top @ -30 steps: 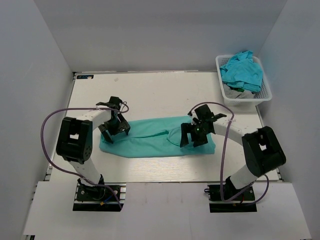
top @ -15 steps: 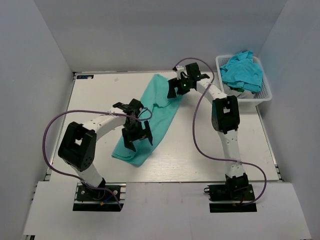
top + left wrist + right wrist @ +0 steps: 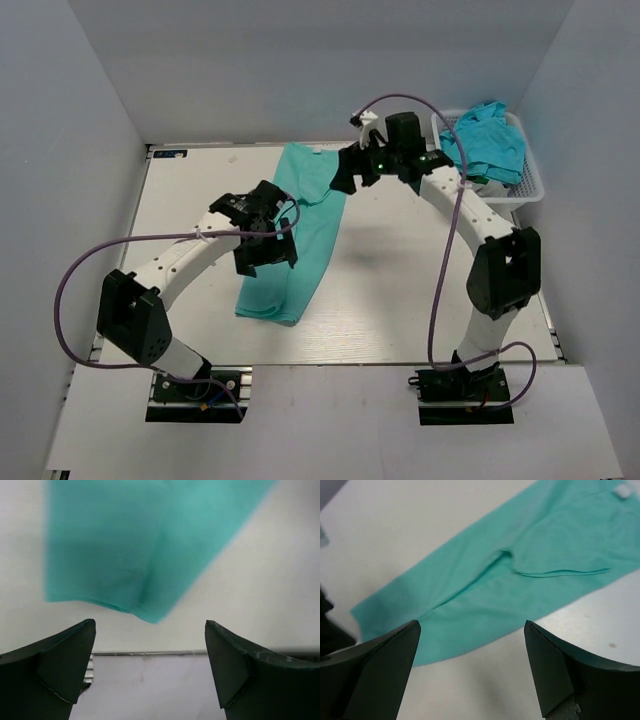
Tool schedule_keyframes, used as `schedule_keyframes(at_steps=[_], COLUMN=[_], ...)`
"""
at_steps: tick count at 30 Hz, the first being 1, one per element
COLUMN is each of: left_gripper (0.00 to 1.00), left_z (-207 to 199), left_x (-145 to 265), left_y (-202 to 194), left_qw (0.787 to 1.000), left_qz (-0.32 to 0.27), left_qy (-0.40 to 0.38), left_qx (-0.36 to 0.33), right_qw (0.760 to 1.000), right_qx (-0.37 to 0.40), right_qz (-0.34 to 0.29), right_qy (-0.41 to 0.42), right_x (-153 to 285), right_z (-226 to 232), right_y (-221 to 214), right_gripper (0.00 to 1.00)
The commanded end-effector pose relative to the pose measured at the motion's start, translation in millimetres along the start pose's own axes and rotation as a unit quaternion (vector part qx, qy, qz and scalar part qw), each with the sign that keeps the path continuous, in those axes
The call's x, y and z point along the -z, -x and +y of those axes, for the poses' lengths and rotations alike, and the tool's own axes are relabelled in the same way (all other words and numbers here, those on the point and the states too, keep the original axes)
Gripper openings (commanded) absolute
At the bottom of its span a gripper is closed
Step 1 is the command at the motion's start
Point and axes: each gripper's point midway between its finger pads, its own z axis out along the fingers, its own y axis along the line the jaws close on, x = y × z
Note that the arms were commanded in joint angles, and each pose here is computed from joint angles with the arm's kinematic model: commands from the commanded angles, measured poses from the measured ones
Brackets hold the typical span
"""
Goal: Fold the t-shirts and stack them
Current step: Rotate the tshirt 100 degrees
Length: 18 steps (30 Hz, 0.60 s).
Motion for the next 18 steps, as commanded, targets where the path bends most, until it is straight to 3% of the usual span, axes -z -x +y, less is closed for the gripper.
schedule_keyframes(at_steps=[1, 3, 8, 14, 18], left_gripper=[1.0, 1.0, 1.0, 1.0, 1.0], left_z=[69, 79, 69, 80, 78], left_x=[37, 55, 75, 62, 48], left_y=[33, 40, 52, 36, 28], left_qw=[0.974, 0.965, 0.965, 0.967, 0.972], left_qz=[-0.117, -0.147, -0.197, -0.176, -0.162], left_qy=[0.176, 0.191, 0.123, 0.133, 0.121], left_qx=[0.078, 0.105, 0.12, 0.124, 0.124], right_qw=[0.992, 0.987, 0.961, 0.94, 0.931], right_qx=[-0.088, -0.082, -0.096, -0.136, -0.156], right_qz=[0.057, 0.082, 0.191, 0.259, 0.308], right_qy=[0.064, 0.115, 0.176, 0.177, 0.12], right_x=[-17, -25, -51, -69, -72], right_z=[51, 94, 153, 161, 140], right_y=[-52, -66, -138, -197, -231], right_gripper=[0.9, 0.9, 0.9, 0.9, 0.9])
